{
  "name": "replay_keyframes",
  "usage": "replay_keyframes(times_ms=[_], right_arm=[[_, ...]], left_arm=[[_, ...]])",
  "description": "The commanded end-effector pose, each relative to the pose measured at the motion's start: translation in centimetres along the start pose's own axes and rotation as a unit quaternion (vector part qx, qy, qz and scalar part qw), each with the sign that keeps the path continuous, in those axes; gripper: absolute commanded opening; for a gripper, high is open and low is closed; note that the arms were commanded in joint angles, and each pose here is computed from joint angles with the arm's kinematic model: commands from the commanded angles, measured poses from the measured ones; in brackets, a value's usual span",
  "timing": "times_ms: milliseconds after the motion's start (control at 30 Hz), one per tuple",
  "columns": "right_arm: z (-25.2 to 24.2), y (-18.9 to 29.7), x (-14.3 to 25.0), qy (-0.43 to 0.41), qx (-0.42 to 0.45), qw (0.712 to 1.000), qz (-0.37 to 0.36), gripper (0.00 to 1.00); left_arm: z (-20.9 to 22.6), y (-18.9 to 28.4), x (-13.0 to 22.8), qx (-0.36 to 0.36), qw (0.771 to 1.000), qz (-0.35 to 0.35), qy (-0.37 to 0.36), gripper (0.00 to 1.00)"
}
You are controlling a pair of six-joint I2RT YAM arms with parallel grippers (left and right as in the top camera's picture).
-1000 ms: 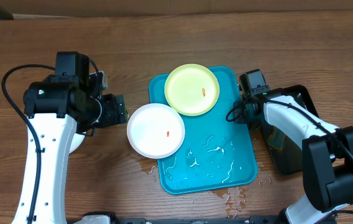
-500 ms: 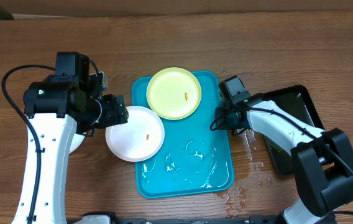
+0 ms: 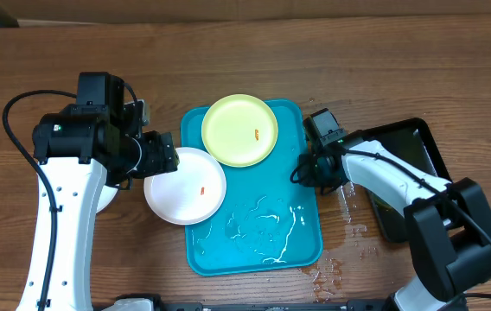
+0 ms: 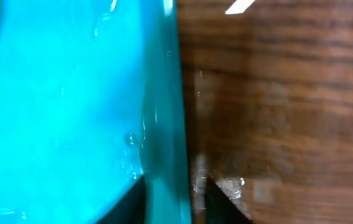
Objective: Clean dirty plates on tray and stack at the side
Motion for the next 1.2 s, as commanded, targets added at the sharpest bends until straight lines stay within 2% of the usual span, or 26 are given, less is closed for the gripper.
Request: replay_keyframes(times_ms=[0, 100, 267, 433, 533, 633, 833, 933, 1000, 1033, 1167], right_arm=[[0.8, 4.2, -2.6, 0.003, -0.016, 0.998, -0.063, 0.47], [-1.2, 7.5, -4.0, -0.023, -0.017, 0.995, -0.094, 0.52], [-6.3, 9.3, -4.2, -0.063, 0.008, 0.994, -0.087, 0.46], [-8.5, 8.1, -2.6, -0.055, 0.031, 0.997, -0.051, 0.45], [-9.8, 7.1, -1.4, -0.054, 0.072, 0.995, -0.039, 0.41], [-11.3, 6.3, -0.5, -0.062, 0.112, 0.991, -0.034, 0.41], [-11.6, 4.8, 0.3, -0.09, 0.108, 0.989, -0.035, 0.4], [-11.4, 4.2, 0.8, -0.1, 0.097, 0.99, -0.029, 0.38], [-11.3, 3.8, 1.0, -0.1, 0.09, 0.99, -0.027, 0.32], [-11.2, 3.7, 1.2, -0.101, 0.084, 0.991, -0.025, 0.24], [-11.0, 3.6, 1.0, -0.102, 0.079, 0.991, -0.028, 0.18]], left_arm=[[0.0, 0.2, -0.1, -0.004, 1.0, -0.005, -0.002, 0.84], [0.1, 0.2, -0.1, -0.006, 1.0, -0.005, -0.004, 0.85], [0.1, 0.2, -0.1, -0.006, 1.0, -0.005, -0.005, 0.85], [0.0, 0.3, -0.2, -0.006, 1.0, -0.007, -0.005, 0.85], [0.0, 0.2, -0.2, -0.005, 1.0, -0.007, -0.005, 0.85], [0.0, 0.2, -0.2, -0.005, 1.0, -0.007, -0.005, 0.85], [0.0, 0.3, -0.3, -0.005, 1.0, -0.008, -0.007, 0.85], [0.0, 0.3, -0.3, -0.005, 1.0, -0.008, -0.007, 0.85], [0.0, 0.3, -0.3, -0.005, 1.0, -0.008, -0.007, 0.85], [0.0, 0.3, -0.3, -0.005, 1.0, -0.008, -0.007, 0.85], [0.0, 0.3, -0.3, -0.005, 1.0, -0.008, -0.007, 0.85]])
Point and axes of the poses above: each gripper's point midway between its finger pads, its own y axis back along the fingers, its own z axis along the line the jaws close on, x = y × z, the point moved 3 cm from there along y, back along the fingers, and after that the axes turned 4 degrees about -y, right-handed, at the moved point
